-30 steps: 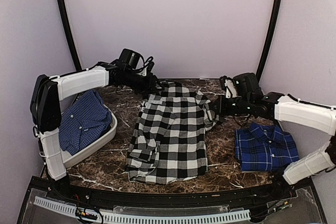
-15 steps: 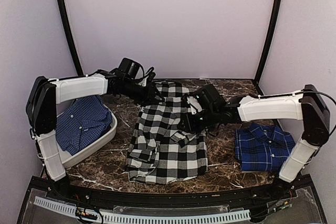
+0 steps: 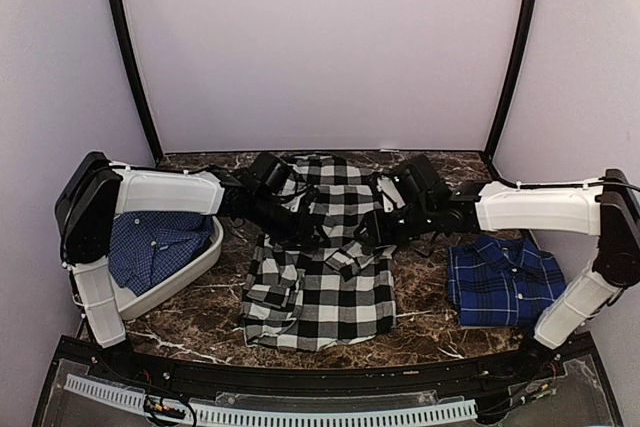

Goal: Fold and stack the long sleeve shirts
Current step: Pick up the sleeve from the 1/3-folded shirt.

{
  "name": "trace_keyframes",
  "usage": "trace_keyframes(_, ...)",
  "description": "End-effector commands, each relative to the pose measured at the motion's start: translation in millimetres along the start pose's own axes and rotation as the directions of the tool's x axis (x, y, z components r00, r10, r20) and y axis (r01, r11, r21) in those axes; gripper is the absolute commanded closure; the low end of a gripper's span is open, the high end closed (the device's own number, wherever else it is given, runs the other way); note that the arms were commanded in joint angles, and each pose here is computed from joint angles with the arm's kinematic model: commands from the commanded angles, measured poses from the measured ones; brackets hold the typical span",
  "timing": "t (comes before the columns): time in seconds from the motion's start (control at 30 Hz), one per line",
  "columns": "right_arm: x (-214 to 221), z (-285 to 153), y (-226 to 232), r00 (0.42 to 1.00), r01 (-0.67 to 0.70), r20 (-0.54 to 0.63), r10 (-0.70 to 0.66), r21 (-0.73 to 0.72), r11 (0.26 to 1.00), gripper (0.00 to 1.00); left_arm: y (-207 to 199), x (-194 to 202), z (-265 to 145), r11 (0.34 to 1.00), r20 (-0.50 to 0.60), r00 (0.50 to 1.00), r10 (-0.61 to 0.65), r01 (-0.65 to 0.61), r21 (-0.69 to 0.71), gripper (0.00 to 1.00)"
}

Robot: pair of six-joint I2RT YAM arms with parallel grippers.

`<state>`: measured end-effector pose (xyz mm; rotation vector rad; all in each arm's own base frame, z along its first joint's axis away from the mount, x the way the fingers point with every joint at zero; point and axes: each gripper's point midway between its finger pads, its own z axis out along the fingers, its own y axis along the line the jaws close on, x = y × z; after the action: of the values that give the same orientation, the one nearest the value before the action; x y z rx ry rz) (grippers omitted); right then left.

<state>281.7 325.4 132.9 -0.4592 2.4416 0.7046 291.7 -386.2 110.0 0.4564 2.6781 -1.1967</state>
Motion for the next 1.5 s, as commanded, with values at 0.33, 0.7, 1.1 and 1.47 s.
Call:
trace_keyframes(0.33,-2.4,-38.6,-54.4,0.982,-0.144,0.130,0.138,0.043,0.989,0.54,27.6,23.0,47.4,0.986,-0.023,0.997,-0.077,0.073,-0.150,0.60)
trace_keyframes(0.7,2.2,-45.9,-76.1,0.971,-0.183,0.163,0.172,0.056,0.982,0.52,18.1,2.2,64.9,0.989,0.016,0.996,-0.088,0.089,-0.121,0.61)
trace_keyframes(1.1,-11.1,-53.3,-114.7,0.943,-0.273,0.227,0.244,0.107,0.956,0.52,-63.6,-39.3,49.3,0.997,0.056,0.996,0.070,-0.071,0.015,1.00)
trace_keyframes(1.47,-28.1,-55.9,-141.4,0.904,-0.351,0.295,0.308,0.102,0.931,0.51,-207.5,-111.8,-55.8,0.919,0.323,0.904,0.280,-0.350,0.182,1.00)
